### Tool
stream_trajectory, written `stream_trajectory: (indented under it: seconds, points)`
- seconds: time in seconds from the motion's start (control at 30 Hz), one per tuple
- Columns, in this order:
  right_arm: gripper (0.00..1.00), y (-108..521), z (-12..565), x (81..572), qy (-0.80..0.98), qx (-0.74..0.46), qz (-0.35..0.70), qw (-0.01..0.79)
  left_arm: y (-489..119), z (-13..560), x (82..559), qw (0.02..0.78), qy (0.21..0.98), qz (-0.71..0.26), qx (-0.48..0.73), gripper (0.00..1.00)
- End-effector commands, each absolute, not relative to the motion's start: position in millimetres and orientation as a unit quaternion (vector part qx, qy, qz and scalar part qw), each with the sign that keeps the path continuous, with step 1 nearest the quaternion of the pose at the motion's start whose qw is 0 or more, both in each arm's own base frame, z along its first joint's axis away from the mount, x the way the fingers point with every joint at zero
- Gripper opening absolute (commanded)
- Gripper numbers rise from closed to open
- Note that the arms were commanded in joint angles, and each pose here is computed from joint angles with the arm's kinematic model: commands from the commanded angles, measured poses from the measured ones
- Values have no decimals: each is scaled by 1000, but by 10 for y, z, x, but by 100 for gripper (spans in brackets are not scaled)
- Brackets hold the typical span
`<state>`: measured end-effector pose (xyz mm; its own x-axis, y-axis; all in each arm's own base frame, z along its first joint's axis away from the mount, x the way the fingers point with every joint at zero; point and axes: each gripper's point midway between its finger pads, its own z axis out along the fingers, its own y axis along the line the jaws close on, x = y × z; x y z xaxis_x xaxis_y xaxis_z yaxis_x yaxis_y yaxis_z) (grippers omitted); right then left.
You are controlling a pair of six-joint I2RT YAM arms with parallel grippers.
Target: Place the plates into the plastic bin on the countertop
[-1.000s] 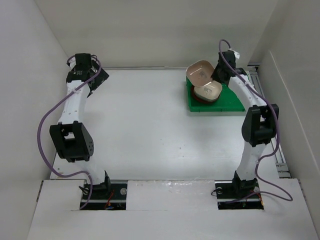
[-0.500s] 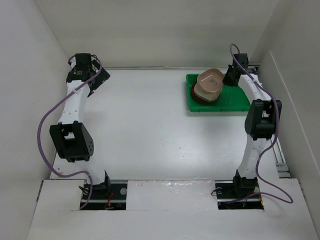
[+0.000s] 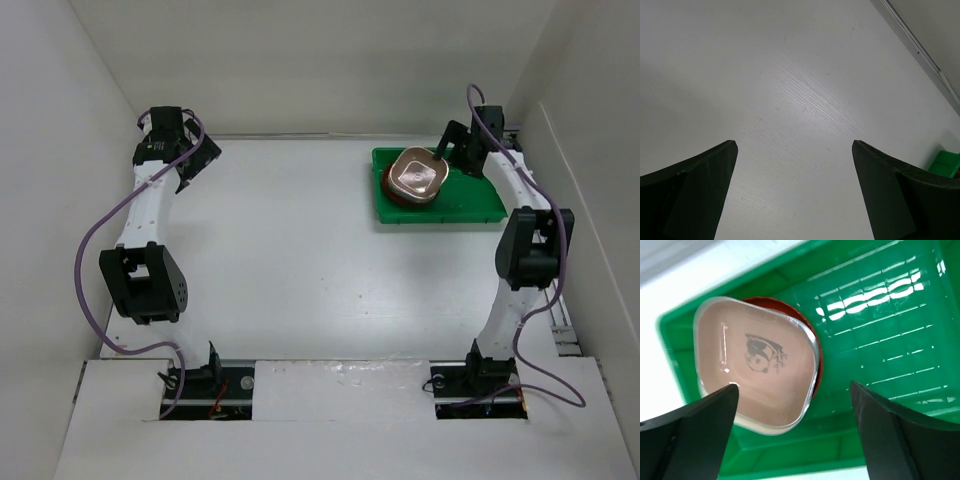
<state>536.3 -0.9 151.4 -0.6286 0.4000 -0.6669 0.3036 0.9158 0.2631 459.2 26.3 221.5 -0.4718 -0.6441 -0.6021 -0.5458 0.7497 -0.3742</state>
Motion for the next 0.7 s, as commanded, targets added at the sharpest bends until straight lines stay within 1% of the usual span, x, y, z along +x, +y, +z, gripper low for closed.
stream_trajectory:
  seconds: [0.0, 0.1, 0.13, 0.17, 0.2, 0.27, 0.3, 0.33, 0.37, 0.4, 0.43, 0.53, 0.6, 0.63, 0.67]
  points:
    - [100, 144, 2357, 5338, 856, 191, 97, 470, 250, 2335, 4620, 398, 851, -76, -335, 100]
    - [100, 271, 2807, 5120, 834, 190, 105, 508, 250, 2335, 4620, 397, 851, -76, -335, 100]
    - [100, 262, 2926, 5048, 824, 201, 93, 521, 250, 2335, 4620, 397, 851, -76, -335, 100]
    - [100, 392, 2971, 4953, 823, 193, 91, 526, 250, 2335, 4620, 397, 851, -76, -335, 100]
    - [100, 423, 3226, 4796, 808, 196, 95, 548, 249, 2389, 4605, 403, 848, -78, -335, 100]
    - [100, 516, 3376, 4580, 800, 200, 89, 558, 248, 2437, 4592, 408, 846, -79, -334, 100]
    - [100, 538, 3329, 4462, 804, 199, 81, 554, 265, 2598, 4573, 425, 839, -78, -330, 100]
    - [100, 544, 3525, 4276, 789, 213, 89, 570, 263, 2640, 4533, 427, 838, -79, -330, 100]
    - [100, 506, 3573, 4169, 782, 221, 73, 578, 261, 2707, 4509, 433, 835, -81, -329, 100]
    - [100, 575, 3500, 4038, 787, 222, 68, 571, 263, 2822, 4490, 446, 831, -82, -323, 100]
    - [100, 558, 3650, 3855, 774, 230, 74, 586, 260, 3003, 4413, 464, 823, -85, -317, 100]
    - [100, 589, 3622, 3551, 772, 228, 69, 589, 251, 3236, 4242, 492, 810, -90, -308, 100]
    - [100, 503, 3755, 3275, 754, 245, 76, 604, 235, 3382, 3975, 513, 799, -93, -299, 100]
    - [100, 527, 3675, 3175, 762, 237, 76, 597, 228, 3440, 3884, 526, 791, -97, -297, 100]
    - [100, 499, 3778, 3009, 750, 240, 93, 609, 191, 3486, 3673, 547, 780, -106, -286, 100]
